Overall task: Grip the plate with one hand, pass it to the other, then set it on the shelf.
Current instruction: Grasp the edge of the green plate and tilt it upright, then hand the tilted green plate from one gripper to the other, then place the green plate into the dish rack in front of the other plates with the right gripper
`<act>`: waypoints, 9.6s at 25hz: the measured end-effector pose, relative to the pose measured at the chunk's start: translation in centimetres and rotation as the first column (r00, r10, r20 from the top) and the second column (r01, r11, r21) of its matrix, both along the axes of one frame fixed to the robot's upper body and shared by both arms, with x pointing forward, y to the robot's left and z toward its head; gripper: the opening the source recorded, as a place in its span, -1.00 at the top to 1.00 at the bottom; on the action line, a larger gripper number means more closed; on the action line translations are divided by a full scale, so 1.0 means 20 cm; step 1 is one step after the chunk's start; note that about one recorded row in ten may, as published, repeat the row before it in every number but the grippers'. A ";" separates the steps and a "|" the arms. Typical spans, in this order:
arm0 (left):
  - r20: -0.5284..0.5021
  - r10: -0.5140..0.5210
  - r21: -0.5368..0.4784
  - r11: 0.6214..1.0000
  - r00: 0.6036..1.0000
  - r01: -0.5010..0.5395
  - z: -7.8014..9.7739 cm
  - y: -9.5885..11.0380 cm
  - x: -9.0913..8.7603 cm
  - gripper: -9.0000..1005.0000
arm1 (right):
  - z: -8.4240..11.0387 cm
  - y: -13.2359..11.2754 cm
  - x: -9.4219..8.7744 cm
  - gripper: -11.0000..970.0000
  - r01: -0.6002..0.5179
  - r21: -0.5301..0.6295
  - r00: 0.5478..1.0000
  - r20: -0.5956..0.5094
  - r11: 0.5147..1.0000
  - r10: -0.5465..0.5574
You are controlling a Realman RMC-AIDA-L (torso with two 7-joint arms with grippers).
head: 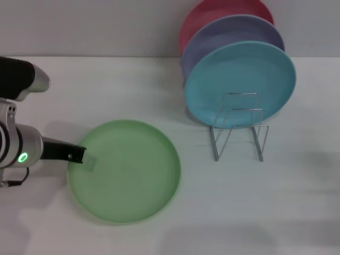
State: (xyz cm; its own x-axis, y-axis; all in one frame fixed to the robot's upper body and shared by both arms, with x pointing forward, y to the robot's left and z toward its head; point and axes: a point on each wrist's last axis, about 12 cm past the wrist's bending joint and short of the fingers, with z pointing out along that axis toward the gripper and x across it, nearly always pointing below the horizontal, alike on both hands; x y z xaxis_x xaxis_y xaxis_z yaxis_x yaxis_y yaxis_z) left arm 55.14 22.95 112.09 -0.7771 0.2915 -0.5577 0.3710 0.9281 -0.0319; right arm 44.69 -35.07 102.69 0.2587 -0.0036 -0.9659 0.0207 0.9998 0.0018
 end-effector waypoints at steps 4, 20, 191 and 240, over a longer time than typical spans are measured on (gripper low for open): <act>0.049 -0.033 -0.018 0.999 0.998 0.033 0.07 -0.01 0.01 0.84 | 0.03 0.01 0.01 -0.70 -0.014 -0.003 0.999 0.041 1.000 0.015; 0.219 -0.060 -0.019 0.998 0.974 0.066 0.27 0.01 0.05 0.91 | 0.30 0.20 0.28 -0.70 -0.429 0.101 0.872 0.304 0.898 0.382; 0.632 0.012 -0.054 0.998 0.775 0.028 0.27 0.05 -0.02 -0.30 | 0.68 0.20 0.39 0.90 -0.599 -0.421 0.769 -0.064 0.681 0.636; 0.634 -0.038 -0.053 0.994 0.773 0.092 0.17 -0.08 0.01 -0.29 | 0.49 0.18 0.43 0.84 -0.541 -0.620 0.797 -0.160 0.569 0.583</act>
